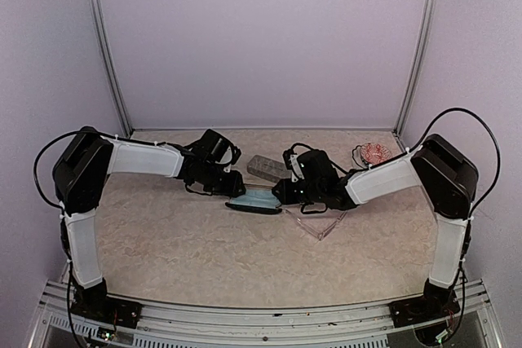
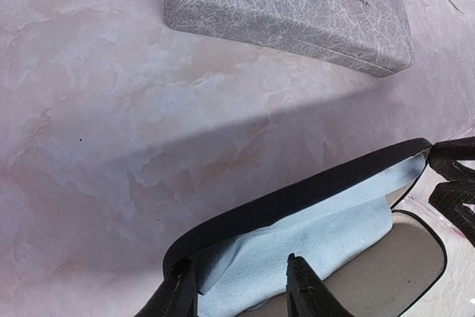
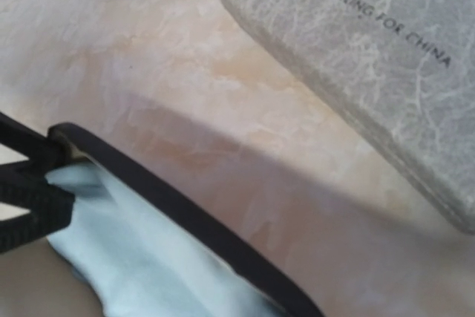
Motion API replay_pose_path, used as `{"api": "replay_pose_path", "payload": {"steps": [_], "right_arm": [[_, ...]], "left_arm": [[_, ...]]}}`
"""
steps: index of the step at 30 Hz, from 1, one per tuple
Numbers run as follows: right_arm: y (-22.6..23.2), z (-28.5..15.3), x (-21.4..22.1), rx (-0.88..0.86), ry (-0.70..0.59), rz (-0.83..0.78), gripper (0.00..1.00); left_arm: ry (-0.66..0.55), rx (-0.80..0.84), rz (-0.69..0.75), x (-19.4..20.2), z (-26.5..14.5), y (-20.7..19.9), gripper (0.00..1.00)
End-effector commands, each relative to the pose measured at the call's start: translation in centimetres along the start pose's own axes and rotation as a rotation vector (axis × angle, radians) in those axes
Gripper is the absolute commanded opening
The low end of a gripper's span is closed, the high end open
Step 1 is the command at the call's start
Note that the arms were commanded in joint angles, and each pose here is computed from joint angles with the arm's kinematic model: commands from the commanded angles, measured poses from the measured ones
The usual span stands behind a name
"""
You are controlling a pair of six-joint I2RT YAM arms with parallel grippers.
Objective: Organize the sunglasses
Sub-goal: Place the folded cleaning cloth in the sunglasses case, then pick up the sunglasses from the center of the board.
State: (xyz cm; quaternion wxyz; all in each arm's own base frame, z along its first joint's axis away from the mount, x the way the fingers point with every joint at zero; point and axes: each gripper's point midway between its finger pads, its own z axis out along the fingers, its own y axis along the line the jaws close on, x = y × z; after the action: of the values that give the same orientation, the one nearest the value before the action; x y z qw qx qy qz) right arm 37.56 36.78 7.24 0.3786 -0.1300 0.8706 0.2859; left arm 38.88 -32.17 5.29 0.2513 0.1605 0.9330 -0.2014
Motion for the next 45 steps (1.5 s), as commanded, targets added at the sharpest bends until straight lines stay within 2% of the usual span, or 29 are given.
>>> {"api": "replay_pose_path", "payload": {"steps": [1, 12, 22, 30, 33, 38, 45], "right_arm": [[0.3, -0.6, -1.7, -0.016, -0.053, 0.003, 0.27], [0.5, -4.1, -2.8, -0.005, -0.086, -0.009, 0.29], [-1.4, -9.1, 0.1, 0.072, -0.016, -0.02, 0.33], [-5.7, -14.0, 3.2, 0.268, 0.006, 0.086, 0.4], [-7.2, -15.4, 4.4, 0.326, 0.002, 0.142, 0.45], [-7.6, -15.9, 6.1, 0.313, 0.013, 0.232, 0.49], [-7.0, -14.5, 6.9, 0.271, 0.018, 0.325, 0.52]], "left_arm": [[-0.074, -0.009, -0.009, -2.3, -1.5, -0.2, 0.44], [-0.152, 0.002, -0.012, -3.2, -4.5, -1.8, 0.54], [-0.257, -0.001, 0.016, -3.8, -9.2, -4.8, 0.69], [-0.337, 0.053, 0.006, -3.6, -14.0, -6.0, 0.78], [-0.363, 0.069, 0.003, -3.2, -15.5, -6.1, 0.83], [-0.402, 0.098, -0.007, -2.8, -17.8, -6.2, 0.89], [-0.42, 0.13, -0.017, -1.9, -19.9, -6.3, 0.92]]}}
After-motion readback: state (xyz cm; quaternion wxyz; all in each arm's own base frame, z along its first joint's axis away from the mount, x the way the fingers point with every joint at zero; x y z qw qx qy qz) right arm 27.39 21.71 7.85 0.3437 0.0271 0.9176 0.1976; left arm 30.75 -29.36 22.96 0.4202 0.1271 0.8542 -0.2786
